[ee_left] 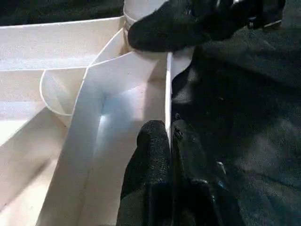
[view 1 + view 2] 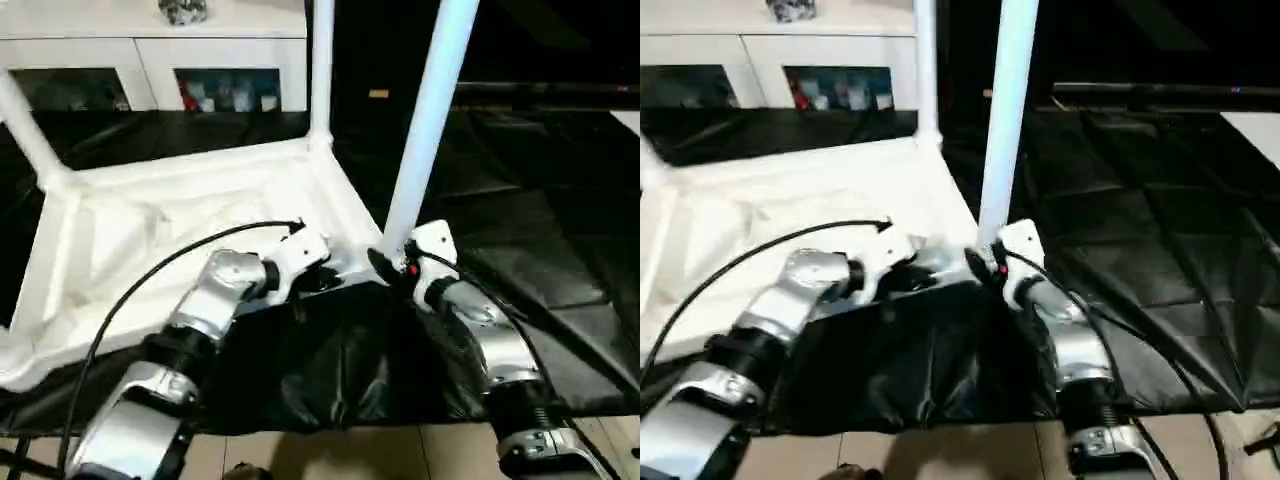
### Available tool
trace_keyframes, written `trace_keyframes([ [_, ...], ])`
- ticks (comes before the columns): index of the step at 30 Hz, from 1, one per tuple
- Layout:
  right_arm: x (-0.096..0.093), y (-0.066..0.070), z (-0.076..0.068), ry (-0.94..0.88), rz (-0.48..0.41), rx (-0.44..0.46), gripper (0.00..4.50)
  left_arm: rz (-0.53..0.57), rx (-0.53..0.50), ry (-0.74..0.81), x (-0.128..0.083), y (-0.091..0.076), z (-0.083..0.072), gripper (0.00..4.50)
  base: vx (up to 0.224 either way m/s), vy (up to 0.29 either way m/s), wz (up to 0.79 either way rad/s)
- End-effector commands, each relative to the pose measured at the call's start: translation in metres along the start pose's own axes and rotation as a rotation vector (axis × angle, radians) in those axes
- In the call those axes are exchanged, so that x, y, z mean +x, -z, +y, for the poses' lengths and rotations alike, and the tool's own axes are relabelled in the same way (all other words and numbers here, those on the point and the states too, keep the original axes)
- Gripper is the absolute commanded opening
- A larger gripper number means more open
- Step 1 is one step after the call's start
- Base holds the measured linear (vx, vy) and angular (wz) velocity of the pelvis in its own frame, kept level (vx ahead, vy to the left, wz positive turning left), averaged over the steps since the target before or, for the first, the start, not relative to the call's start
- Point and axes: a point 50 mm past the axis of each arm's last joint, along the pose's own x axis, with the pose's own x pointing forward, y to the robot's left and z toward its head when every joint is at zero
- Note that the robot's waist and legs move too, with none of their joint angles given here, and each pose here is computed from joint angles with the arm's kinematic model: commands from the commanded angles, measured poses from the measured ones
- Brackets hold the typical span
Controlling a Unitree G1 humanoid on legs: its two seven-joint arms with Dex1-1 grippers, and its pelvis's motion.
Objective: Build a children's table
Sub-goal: Rotate leg to tighten
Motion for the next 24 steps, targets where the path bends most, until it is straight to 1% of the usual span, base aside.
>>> trace_keyframes([
  [1,0.009,-0.016,0.042,-0.305,-0.075,0.006,3.58,-0.084,0.080,0.053,0.016,-0.022,-0.011,0.00,0.000,0.000,0.00],
  [2,0.007,-0.015,0.039,-0.319,-0.069,-0.010,3.58,-0.085,0.082,0.060,0.014,-0.021,-0.011,0.00,0.000,0.000,0.00],
  [3,0.003,-0.014,0.033,-0.342,-0.053,-0.047,3.70,-0.089,0.082,0.071,0.009,-0.018,-0.009,0.00,0.000,0.000,0.00],
  [4,0.002,-0.014,0.031,-0.353,-0.048,-0.055,3.70,-0.088,0.081,0.076,0.008,-0.017,-0.008,0.00,0.000,0.000,0.00],
  [5,-0.003,-0.012,0.025,-0.387,-0.034,-0.084,3.70,-0.086,0.081,0.092,0.003,-0.014,-0.007,0.00,0.000,0.000,0.00],
  [7,-0.007,-0.011,0.019,-0.423,-0.026,-0.109,3.70,-0.097,0.078,0.118,-0.002,-0.013,-0.006,0.00,0.000,0.000,0.00],
  [9,-0.016,-0.011,0.011,-0.511,-0.004,-0.134,3.70,-0.114,0.057,0.164,-0.010,-0.010,-0.004,0.00,0.000,0.000,0.00],
  [10,-0.023,-0.011,0.006,-0.597,0.021,-0.152,3.70,-0.116,0.046,0.210,-0.017,-0.007,-0.002,0.00,0.000,0.000,0.00],
  [15,-0.032,-0.010,0.003,-0.753,0.077,-0.177,3.70,-0.091,0.057,0.283,-0.027,-0.001,-0.001,0.00,0.000,0.000,0.00],
  [17,-0.033,-0.011,0.002,-0.789,0.093,-0.194,3.70,-0.087,0.059,0.311,-0.029,0.000,-0.001,0.00,0.000,0.000,0.00],
  [19,-0.033,-0.011,0.001,-0.805,0.100,-0.203,3.46,-0.083,0.059,0.322,-0.030,0.000,-0.001,0.00,0.000,0.000,0.00],
  [21,-0.034,-0.009,0.002,-0.875,0.145,-0.234,3.46,-0.062,0.070,0.361,-0.032,0.001,-0.001,0.00,0.000,0.000,0.00],
  [23,-0.035,-0.007,0.003,-0.917,0.173,-0.251,3.16,-0.054,0.075,0.374,-0.033,0.001,0.000,0.00,0.000,0.000,0.00],
  [24,-0.036,-0.006,0.004,-0.932,0.182,-0.256,3.16,-0.054,0.076,0.379,-0.034,0.001,0.000,0.00,0.000,0.000,0.00],
])
